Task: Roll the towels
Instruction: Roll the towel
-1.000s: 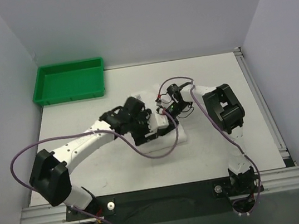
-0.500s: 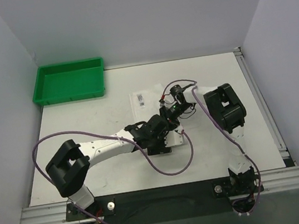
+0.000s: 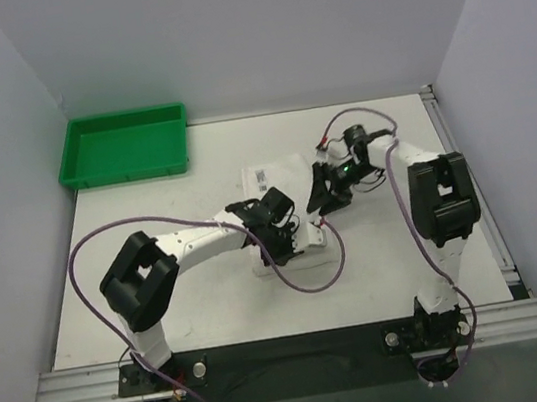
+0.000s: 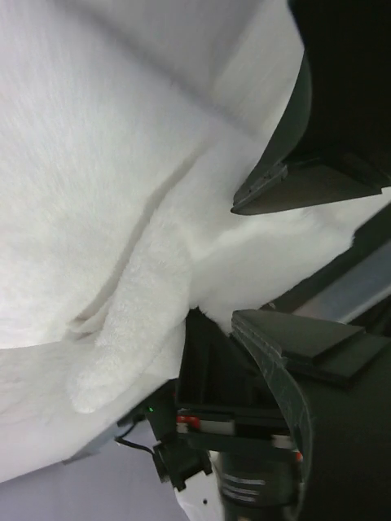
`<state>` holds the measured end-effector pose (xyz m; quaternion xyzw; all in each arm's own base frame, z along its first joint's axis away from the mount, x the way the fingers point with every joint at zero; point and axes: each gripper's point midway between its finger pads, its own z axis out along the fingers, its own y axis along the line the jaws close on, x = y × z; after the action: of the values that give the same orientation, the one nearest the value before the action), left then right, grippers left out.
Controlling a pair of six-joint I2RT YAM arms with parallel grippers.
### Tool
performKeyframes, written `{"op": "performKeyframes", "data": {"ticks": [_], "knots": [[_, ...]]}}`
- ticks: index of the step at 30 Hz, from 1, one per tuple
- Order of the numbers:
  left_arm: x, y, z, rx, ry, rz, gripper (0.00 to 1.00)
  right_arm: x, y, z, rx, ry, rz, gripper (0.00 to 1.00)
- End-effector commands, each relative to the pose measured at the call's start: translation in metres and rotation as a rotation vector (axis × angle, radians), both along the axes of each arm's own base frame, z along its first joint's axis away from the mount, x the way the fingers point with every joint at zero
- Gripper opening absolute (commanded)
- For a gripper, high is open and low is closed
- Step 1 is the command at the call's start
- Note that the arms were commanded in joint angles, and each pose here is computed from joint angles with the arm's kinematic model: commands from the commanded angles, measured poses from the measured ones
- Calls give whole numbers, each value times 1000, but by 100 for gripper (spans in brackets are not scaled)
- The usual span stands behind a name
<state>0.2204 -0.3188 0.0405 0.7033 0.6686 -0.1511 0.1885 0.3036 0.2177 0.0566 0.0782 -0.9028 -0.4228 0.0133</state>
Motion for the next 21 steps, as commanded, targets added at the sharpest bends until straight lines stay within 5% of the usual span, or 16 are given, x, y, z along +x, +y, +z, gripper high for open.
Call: {"op": "performKeyframes", "data": {"ticks": [1,5,11,16,21], "knots": [[-53,22,-9,44,387,-34,4,30,-61,53,-98,-333,31,52],[-54,31,-2,67,574,13,0,31,-100,107,-134,-589,64,59],[-36,31,-5,98,774,122,0,-29,-118,135,-183,-823,220,61],[-25,31,-14,123,911,197,3,-91,-100,119,-239,-894,484,55],[-2,33,-17,135,963,242,4,-111,-90,102,-370,-990,738,55]]}}
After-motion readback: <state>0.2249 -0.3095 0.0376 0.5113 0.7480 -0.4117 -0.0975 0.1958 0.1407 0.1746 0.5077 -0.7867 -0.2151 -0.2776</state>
